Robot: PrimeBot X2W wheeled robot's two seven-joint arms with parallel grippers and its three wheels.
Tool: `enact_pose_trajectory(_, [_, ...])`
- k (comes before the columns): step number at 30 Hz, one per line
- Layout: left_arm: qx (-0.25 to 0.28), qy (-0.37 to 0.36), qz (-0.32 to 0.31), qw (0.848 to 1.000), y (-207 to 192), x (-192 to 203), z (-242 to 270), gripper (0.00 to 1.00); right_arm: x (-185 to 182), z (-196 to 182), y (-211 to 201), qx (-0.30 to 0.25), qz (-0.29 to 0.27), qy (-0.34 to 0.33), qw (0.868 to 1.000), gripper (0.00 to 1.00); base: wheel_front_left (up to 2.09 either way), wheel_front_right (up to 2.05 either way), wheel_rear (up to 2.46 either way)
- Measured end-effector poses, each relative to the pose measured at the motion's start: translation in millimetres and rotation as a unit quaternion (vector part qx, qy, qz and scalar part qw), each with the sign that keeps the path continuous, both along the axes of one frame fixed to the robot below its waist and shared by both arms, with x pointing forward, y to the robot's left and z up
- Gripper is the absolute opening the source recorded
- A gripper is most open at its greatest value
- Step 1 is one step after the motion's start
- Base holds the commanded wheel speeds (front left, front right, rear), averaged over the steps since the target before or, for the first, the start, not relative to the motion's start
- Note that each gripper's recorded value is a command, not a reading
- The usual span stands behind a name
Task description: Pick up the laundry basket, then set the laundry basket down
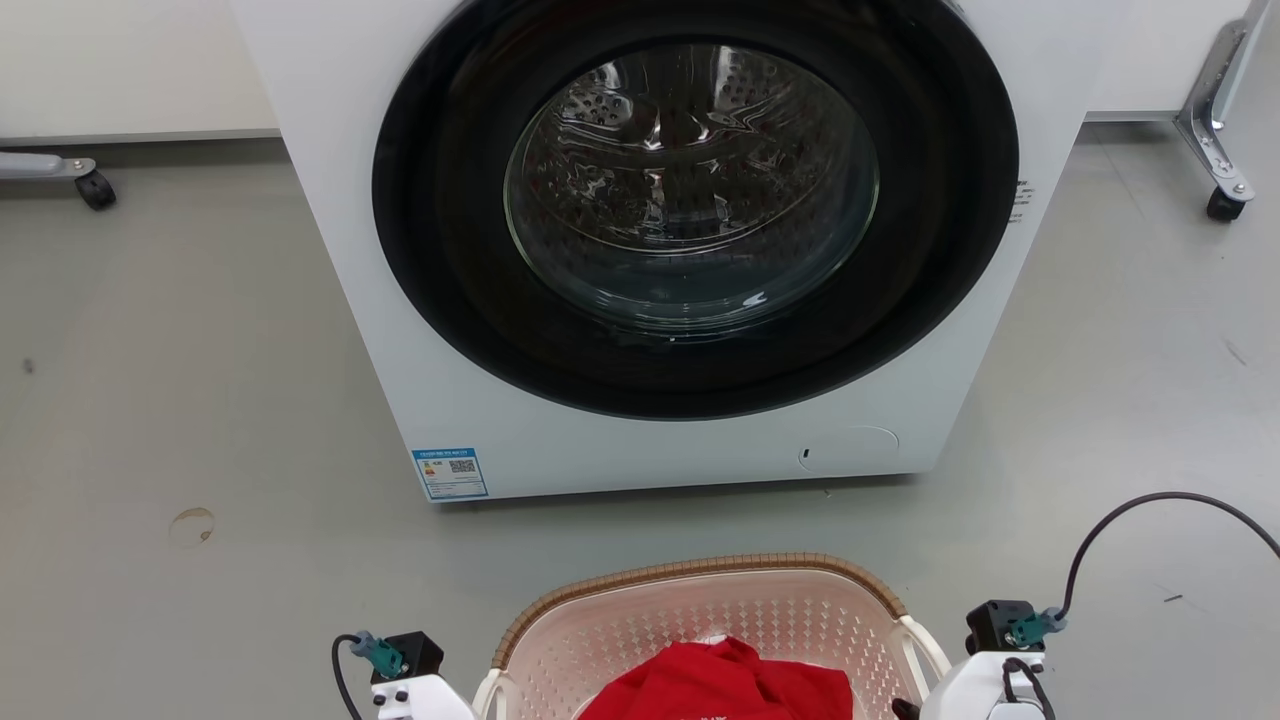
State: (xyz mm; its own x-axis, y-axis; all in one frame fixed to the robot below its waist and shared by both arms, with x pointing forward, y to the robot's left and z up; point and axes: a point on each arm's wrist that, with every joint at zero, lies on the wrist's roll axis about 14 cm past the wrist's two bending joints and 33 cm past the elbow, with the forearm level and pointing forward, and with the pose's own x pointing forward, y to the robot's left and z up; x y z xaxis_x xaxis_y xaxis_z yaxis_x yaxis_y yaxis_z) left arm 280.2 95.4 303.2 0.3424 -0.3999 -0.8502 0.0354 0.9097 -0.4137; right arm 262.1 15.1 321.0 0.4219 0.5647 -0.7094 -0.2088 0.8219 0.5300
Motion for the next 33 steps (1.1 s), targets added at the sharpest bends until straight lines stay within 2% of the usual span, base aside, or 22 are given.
enact_pose_trajectory(33, [0.004,-0.006,-0.001,1.000,2.9,-0.9,2.2,0.00,0.2,2.0,1.9,-0.001,0.004,-0.008,1.000,0.00,0.00,0.00,0.00])
